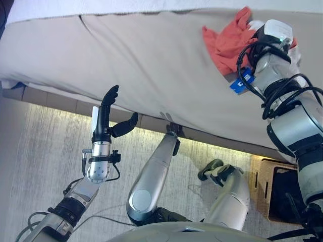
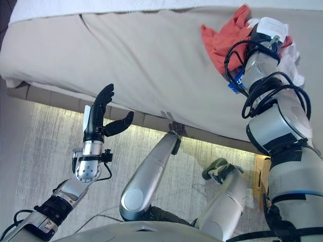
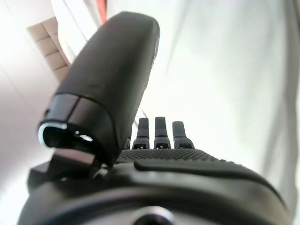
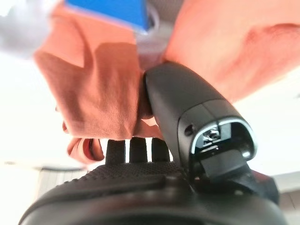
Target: Pick up the clothes from the bed and place them into the basket
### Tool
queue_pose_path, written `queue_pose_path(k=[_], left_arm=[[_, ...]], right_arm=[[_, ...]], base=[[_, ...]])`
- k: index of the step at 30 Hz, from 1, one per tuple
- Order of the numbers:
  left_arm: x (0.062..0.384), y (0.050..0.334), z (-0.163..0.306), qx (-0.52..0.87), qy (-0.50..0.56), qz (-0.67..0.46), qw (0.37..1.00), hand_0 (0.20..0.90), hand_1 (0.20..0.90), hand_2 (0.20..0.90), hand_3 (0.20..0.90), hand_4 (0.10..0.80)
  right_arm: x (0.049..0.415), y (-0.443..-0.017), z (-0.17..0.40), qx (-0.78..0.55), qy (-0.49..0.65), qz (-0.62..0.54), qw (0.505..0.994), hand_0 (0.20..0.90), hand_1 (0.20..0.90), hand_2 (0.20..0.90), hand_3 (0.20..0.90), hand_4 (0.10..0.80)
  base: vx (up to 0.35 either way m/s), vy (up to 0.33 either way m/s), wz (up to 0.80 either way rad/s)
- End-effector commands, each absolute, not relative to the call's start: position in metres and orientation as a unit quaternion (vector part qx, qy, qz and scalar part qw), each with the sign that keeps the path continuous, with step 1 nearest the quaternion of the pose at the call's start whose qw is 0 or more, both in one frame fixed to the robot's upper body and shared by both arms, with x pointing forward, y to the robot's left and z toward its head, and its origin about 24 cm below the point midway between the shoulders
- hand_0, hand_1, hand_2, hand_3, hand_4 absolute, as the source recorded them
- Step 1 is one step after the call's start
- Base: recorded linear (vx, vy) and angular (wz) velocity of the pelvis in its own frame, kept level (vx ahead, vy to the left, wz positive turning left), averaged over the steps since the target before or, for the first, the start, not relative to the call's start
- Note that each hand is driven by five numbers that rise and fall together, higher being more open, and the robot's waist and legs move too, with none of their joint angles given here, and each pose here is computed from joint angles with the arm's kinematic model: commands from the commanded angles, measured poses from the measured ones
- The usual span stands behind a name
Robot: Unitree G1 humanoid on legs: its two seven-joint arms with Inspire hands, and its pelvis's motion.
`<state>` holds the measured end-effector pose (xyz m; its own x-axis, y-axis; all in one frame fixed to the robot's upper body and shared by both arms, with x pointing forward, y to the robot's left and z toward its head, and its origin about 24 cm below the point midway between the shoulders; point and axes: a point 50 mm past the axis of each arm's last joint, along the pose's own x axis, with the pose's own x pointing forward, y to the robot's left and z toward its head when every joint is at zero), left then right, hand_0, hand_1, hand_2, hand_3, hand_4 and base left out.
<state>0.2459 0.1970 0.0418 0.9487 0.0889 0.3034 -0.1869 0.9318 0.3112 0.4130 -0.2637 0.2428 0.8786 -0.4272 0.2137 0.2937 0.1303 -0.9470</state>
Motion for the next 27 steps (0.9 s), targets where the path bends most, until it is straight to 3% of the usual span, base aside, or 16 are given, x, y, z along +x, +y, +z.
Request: queue_pose_path(k=[1,10,27], left_arm=[[0.253,0.201,0.064,0.149,-0.205,0.097,0.962,0.900,0.900,0.900,0.900,0.800],[0.255,0.212,0.046,0.177,-0.143,0.117,0.967,0.900,0.900,0.900,0.900,0.800],[0.248,0.224,0.006,0.252,-0.043,0.099,0.962,0.900,0.900,0.900,0.900,0.800]], right_arm=[[0.401,-0.264,0.324,-0.604,-0.104,-0.337,0.715,0.300,0.300,0.300,0.200,0.100],[0.388,-0.265,0.343,-0.533,-0.210,-0.383,0.725,0.300,0.300,0.300,0.200,0.100],[0.357,-0.325,0.340,-0.474,-0.190,-0.402,0.760,0.300,0.300,0.300,0.200,0.100]], base=[[0.040,0.021,-0.25],[0.078,-0.004,-0.22],[0.074,-0.013,-0.21]])
